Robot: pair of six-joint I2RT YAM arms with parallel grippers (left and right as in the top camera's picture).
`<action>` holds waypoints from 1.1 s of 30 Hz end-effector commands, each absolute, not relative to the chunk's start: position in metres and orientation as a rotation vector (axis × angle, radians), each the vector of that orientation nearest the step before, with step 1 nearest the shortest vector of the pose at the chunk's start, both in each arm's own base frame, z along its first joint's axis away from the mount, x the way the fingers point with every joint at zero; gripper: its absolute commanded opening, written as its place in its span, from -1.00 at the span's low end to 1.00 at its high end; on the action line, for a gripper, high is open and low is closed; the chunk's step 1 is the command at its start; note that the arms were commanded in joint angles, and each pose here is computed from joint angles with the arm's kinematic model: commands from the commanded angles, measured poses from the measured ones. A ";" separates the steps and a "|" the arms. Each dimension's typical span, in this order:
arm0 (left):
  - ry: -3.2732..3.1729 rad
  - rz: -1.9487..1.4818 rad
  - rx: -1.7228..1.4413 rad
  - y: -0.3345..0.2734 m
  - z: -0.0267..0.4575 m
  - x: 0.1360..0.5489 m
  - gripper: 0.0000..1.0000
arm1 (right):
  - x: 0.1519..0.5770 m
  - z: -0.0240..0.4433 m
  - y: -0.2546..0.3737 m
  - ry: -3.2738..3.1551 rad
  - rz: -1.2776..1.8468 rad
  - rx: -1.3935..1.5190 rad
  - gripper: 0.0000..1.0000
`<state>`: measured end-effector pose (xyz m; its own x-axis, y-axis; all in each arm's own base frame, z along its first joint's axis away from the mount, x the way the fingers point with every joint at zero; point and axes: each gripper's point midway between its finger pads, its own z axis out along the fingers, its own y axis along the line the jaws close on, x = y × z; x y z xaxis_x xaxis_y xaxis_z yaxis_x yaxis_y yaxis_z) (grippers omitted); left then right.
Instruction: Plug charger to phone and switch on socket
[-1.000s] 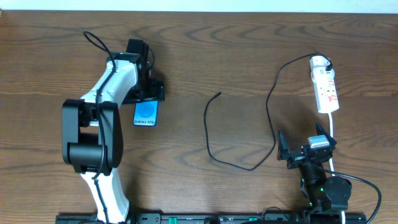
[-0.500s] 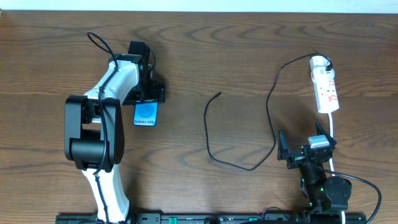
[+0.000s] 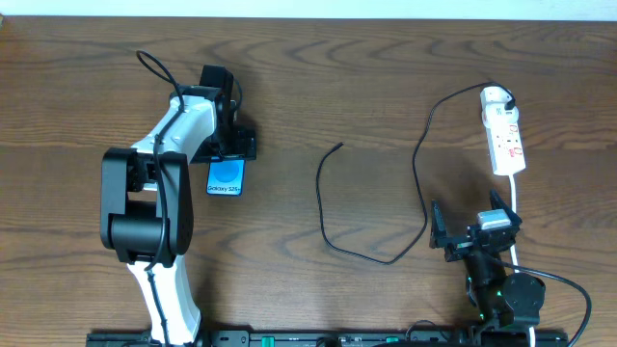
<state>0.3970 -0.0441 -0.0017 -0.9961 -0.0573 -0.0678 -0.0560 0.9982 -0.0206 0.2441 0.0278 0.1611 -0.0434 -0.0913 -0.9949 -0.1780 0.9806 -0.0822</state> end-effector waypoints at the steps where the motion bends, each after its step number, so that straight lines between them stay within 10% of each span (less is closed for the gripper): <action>1: 3.097 -0.009 -0.063 -0.043 -0.009 0.390 0.87 | 0.244 0.160 0.028 1.618 0.079 -0.200 0.99; 33: 3.117 -0.005 -0.067 -0.042 -0.003 0.386 0.31 | 0.244 0.160 0.028 1.618 0.079 -0.199 0.98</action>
